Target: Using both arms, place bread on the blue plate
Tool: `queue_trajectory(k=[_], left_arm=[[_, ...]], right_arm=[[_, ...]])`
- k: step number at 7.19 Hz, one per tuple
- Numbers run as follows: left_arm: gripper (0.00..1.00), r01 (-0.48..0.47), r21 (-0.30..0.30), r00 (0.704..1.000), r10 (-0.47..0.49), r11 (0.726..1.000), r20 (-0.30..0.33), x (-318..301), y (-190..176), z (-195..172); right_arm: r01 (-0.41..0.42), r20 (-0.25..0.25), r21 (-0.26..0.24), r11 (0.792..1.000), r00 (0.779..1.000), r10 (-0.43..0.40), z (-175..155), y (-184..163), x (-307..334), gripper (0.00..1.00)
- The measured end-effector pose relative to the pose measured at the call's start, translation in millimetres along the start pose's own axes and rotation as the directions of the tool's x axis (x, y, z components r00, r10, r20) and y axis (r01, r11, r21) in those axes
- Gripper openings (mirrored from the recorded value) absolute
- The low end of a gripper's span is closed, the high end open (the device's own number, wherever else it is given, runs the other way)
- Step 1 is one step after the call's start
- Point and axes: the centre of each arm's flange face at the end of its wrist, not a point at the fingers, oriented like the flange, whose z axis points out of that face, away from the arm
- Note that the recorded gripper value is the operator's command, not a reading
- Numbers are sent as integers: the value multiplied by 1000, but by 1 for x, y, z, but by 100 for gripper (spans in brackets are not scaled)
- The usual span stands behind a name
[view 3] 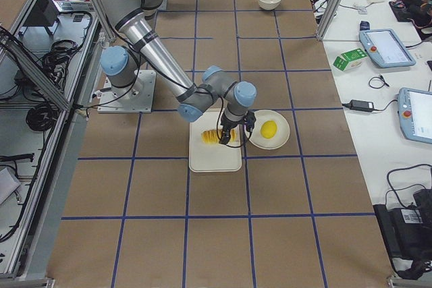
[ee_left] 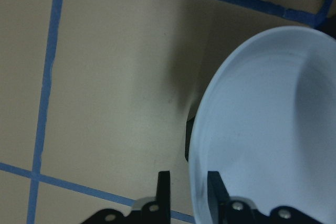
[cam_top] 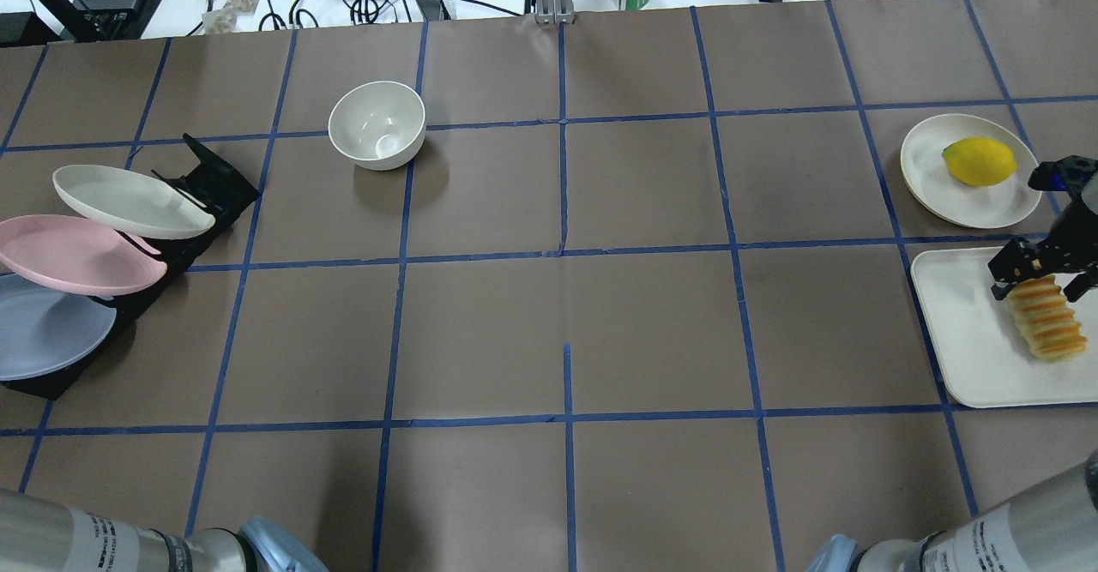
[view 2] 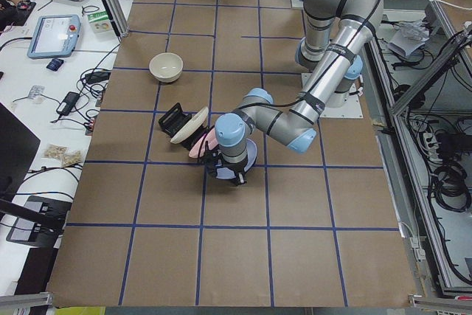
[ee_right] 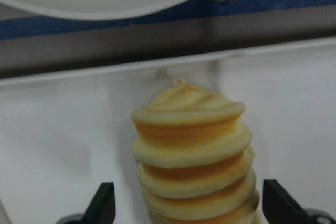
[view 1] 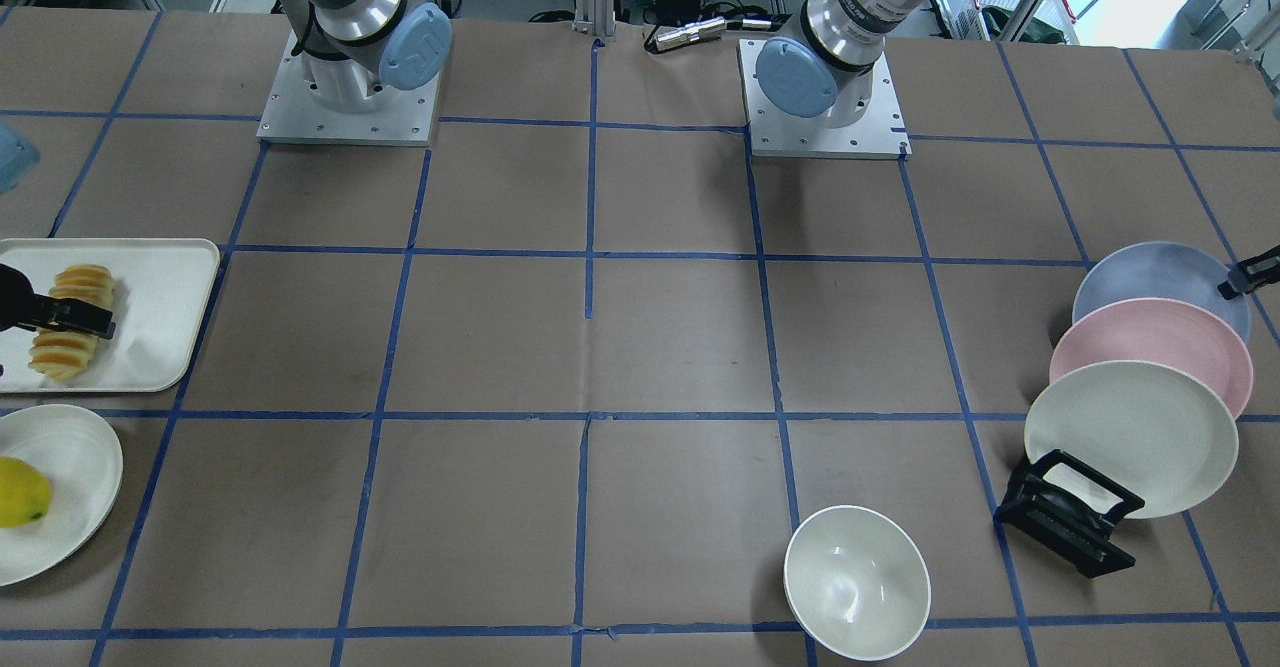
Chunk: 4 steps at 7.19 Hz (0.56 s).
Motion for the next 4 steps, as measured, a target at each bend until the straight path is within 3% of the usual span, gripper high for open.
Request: queue_trajectory(k=[1,2,4], left_arm=[[0,0,4,1000,0,1000,4,-1,1,-4],[0,-2,5,1000,2,1000,4,-1,1,-6],[0,-5,11,1000,5,1000,9,-2,3,-13]], right_arm=[[0,0,-1,1000,1000,0,0,0,0,24],[-2,0,-2,1000,1000,2,1,0,0,0],[-5,-10,-9,1000,1000,5,-3,1,2,0]])
